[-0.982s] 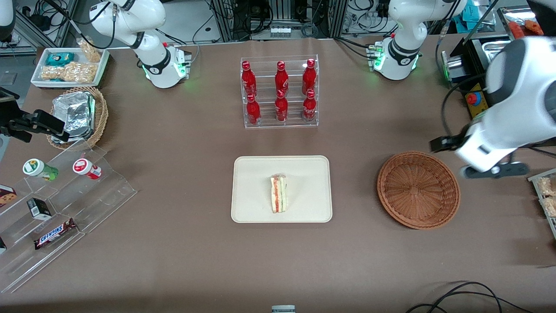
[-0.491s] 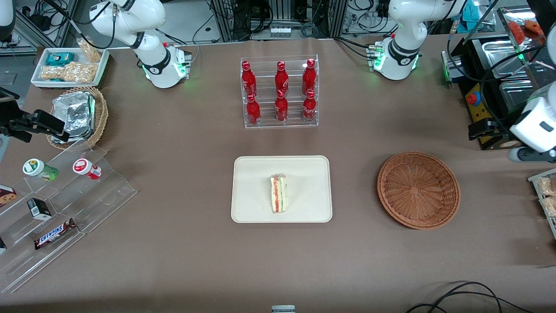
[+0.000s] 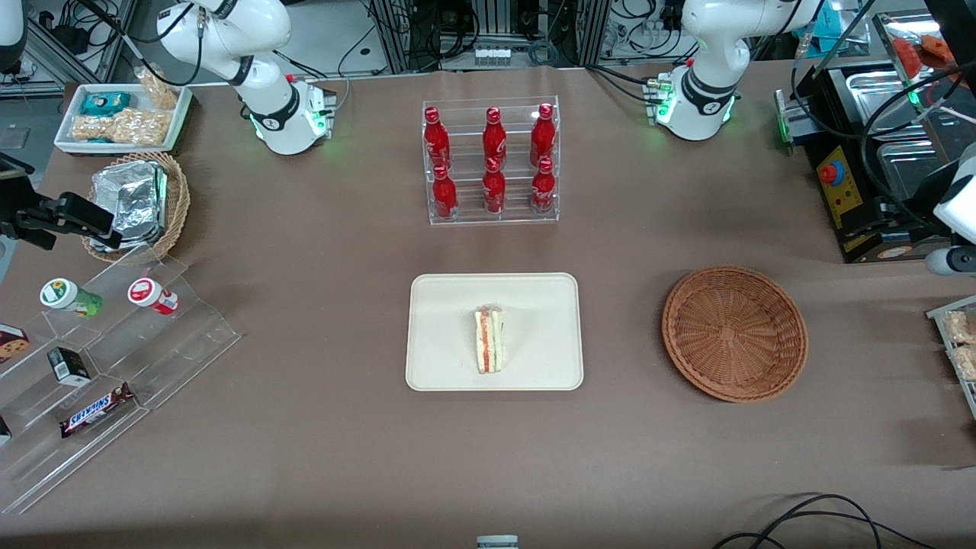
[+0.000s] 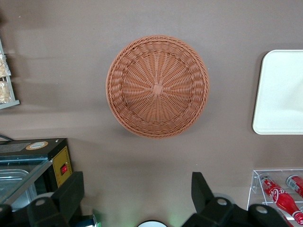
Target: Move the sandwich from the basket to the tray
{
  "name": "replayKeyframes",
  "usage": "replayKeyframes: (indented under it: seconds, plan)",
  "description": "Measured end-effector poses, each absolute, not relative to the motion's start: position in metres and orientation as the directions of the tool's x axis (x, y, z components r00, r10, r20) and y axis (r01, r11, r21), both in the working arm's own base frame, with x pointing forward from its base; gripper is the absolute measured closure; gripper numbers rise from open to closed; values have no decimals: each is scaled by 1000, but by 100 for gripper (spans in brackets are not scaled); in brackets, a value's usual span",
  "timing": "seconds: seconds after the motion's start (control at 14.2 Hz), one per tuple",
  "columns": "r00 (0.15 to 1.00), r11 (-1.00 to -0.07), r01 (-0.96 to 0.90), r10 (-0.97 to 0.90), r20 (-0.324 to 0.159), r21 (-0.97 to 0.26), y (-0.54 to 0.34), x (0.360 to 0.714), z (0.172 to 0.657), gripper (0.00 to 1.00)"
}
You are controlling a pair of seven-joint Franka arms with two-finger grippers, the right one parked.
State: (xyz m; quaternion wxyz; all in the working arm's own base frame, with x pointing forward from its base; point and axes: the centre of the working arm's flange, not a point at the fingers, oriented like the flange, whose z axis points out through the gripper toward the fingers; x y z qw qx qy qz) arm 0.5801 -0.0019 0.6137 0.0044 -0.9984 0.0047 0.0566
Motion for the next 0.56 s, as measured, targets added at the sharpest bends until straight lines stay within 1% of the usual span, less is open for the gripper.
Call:
replayKeyframes:
  seconds: [0.21,0.56]
  plan:
    - [992,-1000,-23,-22,-121,-8,-10,575,614,0]
    - [992,-999,-38,-36,-120,-14,-19,553,623,0]
